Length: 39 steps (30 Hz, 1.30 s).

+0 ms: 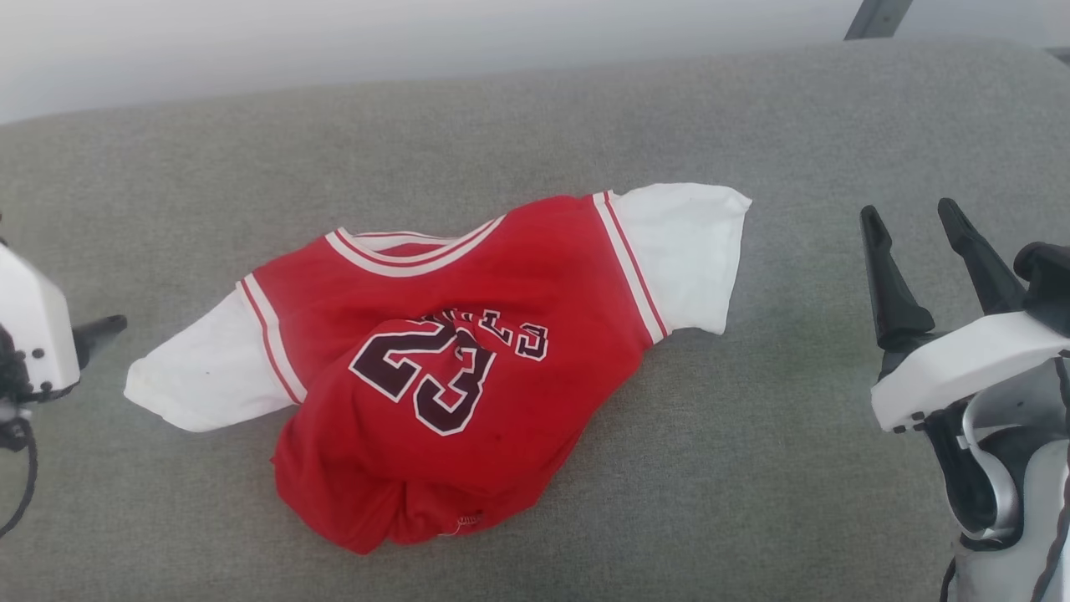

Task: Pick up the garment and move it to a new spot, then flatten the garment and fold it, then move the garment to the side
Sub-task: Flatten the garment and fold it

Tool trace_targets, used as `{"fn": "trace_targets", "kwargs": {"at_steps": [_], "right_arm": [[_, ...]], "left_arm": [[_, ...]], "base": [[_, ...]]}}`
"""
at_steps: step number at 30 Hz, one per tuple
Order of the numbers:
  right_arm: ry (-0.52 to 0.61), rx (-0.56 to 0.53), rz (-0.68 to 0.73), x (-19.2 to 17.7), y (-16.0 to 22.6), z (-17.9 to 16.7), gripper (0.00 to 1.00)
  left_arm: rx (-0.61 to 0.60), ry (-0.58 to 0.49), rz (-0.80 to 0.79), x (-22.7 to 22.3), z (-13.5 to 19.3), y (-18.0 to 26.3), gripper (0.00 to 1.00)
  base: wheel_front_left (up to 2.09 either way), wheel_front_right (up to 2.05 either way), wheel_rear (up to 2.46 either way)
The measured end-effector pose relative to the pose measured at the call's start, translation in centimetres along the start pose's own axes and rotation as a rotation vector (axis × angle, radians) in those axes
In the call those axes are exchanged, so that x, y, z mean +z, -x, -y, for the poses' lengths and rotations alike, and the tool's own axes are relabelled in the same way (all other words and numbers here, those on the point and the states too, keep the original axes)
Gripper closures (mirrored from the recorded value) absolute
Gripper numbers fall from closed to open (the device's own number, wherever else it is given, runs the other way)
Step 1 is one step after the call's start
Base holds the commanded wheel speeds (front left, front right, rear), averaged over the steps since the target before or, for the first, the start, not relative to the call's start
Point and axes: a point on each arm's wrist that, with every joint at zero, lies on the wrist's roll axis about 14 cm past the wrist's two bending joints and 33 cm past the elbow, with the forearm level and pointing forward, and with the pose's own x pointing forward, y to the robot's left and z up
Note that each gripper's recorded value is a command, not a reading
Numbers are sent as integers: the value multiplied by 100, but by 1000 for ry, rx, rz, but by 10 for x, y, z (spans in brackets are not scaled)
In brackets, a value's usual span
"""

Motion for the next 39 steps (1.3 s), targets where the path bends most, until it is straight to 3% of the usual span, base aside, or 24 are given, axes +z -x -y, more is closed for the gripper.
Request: {"fn": "trace_targets", "kwargs": {"at_steps": [13, 21, 33, 34, 35, 39], "right_arm": [[-1, 19, 26, 13, 12, -6, 0], [10, -5, -5, 5, 9, 2, 0], [16, 0, -73, -13, -5, 1, 0], [15, 3, -76, -14, -7, 0, 0], [11, 6, -78, -14, -10, 0, 0], [-1, 32, -108, -17, -23, -7, 0]], "left_arm": [[-31, -50, -129, -19, 32, -1, 0], [19, -11, -253, -53, 19, -27, 0], [32, 29, -267, -59, 10, -53, 0], [20, 33, -267, -59, 12, -55, 3], [10, 60, -269, -59, 14, -56, 100], [4, 89, -281, -58, 13, -61, 100]], "base": [[0, 0, 0], [0, 0, 0], [0, 0, 0], [0, 0, 0], [0, 0, 0], [0, 0, 0]]}}
